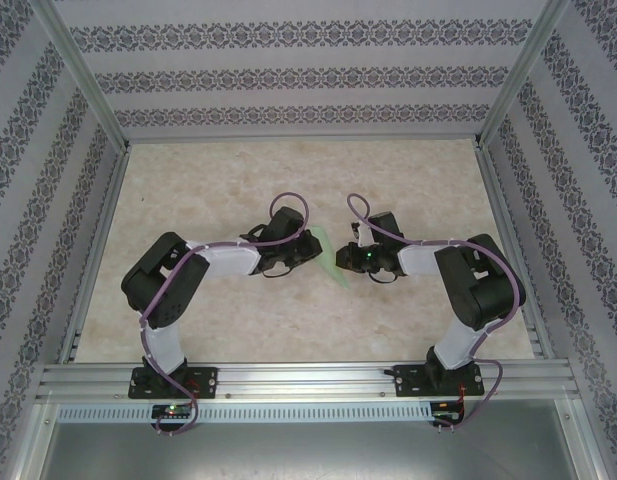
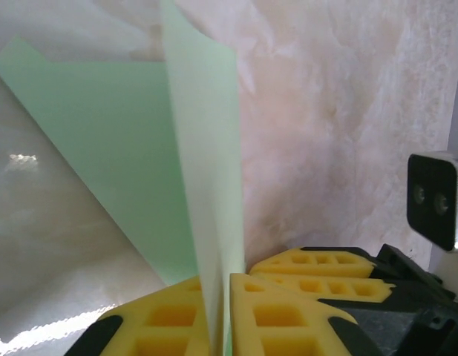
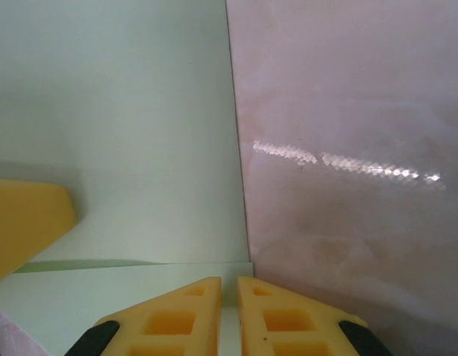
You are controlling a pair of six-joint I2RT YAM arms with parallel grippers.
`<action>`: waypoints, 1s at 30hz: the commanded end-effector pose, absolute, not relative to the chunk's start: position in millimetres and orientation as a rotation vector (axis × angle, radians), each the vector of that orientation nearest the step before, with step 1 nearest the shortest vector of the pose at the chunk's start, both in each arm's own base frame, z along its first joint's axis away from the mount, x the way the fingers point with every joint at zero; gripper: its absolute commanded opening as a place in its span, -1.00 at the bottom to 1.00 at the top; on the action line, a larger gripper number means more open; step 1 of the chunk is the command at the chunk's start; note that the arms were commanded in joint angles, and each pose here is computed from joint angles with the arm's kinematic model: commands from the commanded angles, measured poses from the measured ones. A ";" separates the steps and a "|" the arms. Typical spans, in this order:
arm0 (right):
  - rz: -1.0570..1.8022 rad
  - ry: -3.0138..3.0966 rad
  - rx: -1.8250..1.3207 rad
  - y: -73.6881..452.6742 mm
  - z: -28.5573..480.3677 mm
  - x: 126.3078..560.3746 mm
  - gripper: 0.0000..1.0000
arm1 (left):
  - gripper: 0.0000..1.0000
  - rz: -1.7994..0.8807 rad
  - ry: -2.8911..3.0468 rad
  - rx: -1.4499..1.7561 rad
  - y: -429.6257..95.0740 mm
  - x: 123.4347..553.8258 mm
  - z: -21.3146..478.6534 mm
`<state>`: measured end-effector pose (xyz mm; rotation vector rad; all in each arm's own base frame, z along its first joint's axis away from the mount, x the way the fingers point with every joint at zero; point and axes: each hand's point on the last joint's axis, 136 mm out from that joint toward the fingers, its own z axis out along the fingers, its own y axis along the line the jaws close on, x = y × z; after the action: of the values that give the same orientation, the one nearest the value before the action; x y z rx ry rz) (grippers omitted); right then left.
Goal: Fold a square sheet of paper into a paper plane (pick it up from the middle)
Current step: Fold the wing for the fifth time at the center of the table.
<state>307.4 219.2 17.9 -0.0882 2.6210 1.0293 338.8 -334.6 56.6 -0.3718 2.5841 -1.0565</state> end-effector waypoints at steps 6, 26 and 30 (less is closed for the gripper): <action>0.999 2.611 -0.147 234.3 27.7 289.5 -0.70 | -0.87 -0.988 2.678 -0.340 -324.4 318.5 49.9; 0.318 2.209 -0.686 233.4 58.5 254.9 -0.11 | -0.87 -1.056 2.654 -0.375 -333.0 323.1 67.1; 0.252 2.166 -0.790 245.5 50.1 248.0 -0.11 | -0.87 -1.066 2.651 -0.371 -335.1 324.3 67.6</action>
<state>234.7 243.9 42.4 -0.7535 2.2771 0.3766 321.5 -325.1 49.2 -0.3917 2.6796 -1.0081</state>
